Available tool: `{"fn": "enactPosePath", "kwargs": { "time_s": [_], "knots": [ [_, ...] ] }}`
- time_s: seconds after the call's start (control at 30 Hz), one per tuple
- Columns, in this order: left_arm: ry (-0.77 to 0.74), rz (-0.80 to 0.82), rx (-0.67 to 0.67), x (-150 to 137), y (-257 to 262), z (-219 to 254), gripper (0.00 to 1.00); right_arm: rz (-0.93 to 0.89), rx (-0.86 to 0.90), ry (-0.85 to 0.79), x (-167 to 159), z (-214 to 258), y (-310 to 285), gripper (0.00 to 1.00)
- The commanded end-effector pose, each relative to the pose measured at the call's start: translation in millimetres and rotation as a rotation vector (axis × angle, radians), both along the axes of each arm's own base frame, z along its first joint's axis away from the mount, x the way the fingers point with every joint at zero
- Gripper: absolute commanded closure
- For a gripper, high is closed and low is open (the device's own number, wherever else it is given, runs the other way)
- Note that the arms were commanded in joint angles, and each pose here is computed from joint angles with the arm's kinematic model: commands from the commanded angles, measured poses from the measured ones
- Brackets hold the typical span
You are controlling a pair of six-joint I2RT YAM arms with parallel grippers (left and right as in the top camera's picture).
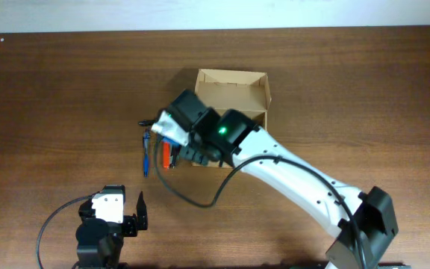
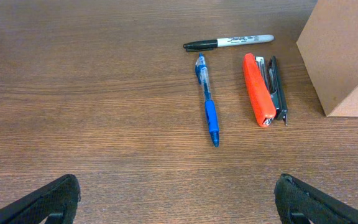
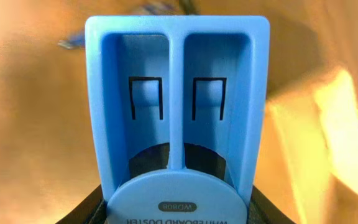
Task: Pack container
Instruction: 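Lift the blue eraser holder and lower it into the box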
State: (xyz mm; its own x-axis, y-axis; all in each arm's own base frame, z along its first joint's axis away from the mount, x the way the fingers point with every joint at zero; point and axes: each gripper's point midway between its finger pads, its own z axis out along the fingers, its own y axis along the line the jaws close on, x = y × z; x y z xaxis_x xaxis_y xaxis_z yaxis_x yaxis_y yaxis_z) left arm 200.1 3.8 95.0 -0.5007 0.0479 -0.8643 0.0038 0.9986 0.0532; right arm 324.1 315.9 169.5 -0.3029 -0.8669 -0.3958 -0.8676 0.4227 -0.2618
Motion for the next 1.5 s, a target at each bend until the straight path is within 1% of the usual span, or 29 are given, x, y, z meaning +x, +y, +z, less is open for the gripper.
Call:
{"fn": "enactPosePath", "kwargs": {
  "time_s": [0.0, 0.23, 0.4, 0.6, 0.73, 1.1, 1.17, 1.2, 1.27, 1.47],
  "knots": [
    [0.000, -0.009, 0.017, -0.1, 0.4, -1.8, 0.00, -0.124, -0.049, -0.046, 30.2, -1.9, -28.7, 0.66],
    [0.000, -0.009, 0.017, -0.1, 0.4, -1.8, 0.00, -0.252, -0.013, -0.020, 54.3, -10.5, -50.1, 0.67],
    [0.000, -0.009, 0.017, -0.1, 0.5, -1.8, 0.00, -0.274, -0.032, 0.018, 57.0, -33.1, -47.9, 0.67],
    [0.000, -0.009, 0.017, -0.1, 0.5, -1.8, 0.01, -0.360, -0.071, 0.088, 56.1, -69.1, -50.7, 0.69],
    [0.000, -0.009, 0.017, -0.1, 0.4, -1.8, 0.00, -0.448, -0.075, 0.059, 61.5, -68.1, -58.3, 0.71],
    [0.000, -0.009, 0.017, -0.1, 0.5, -1.8, 0.01, -0.500, -0.086, 0.093, 53.9, -71.3, -64.4, 0.71],
    [0.000, -0.009, 0.017, -0.1, 0.4, -1.8, 0.01, -0.500, -0.087, 0.096, 53.2, -71.5, -64.5, 0.70],
    [0.000, -0.009, 0.017, -0.1, 0.5, -1.8, 0.00, -0.499, -0.087, 0.096, 53.1, -71.6, -64.4, 0.66],
    [0.000, -0.009, 0.017, -0.1, 0.5, -1.8, 0.00, -0.498, -0.086, 0.100, 52.7, -71.8, -64.2, 0.53],
    [0.000, -0.009, 0.017, -0.1, 0.4, -1.8, 0.00, -0.494, -0.088, 0.099, 52.6, -71.7, -64.4, 0.43]
  ]
}}
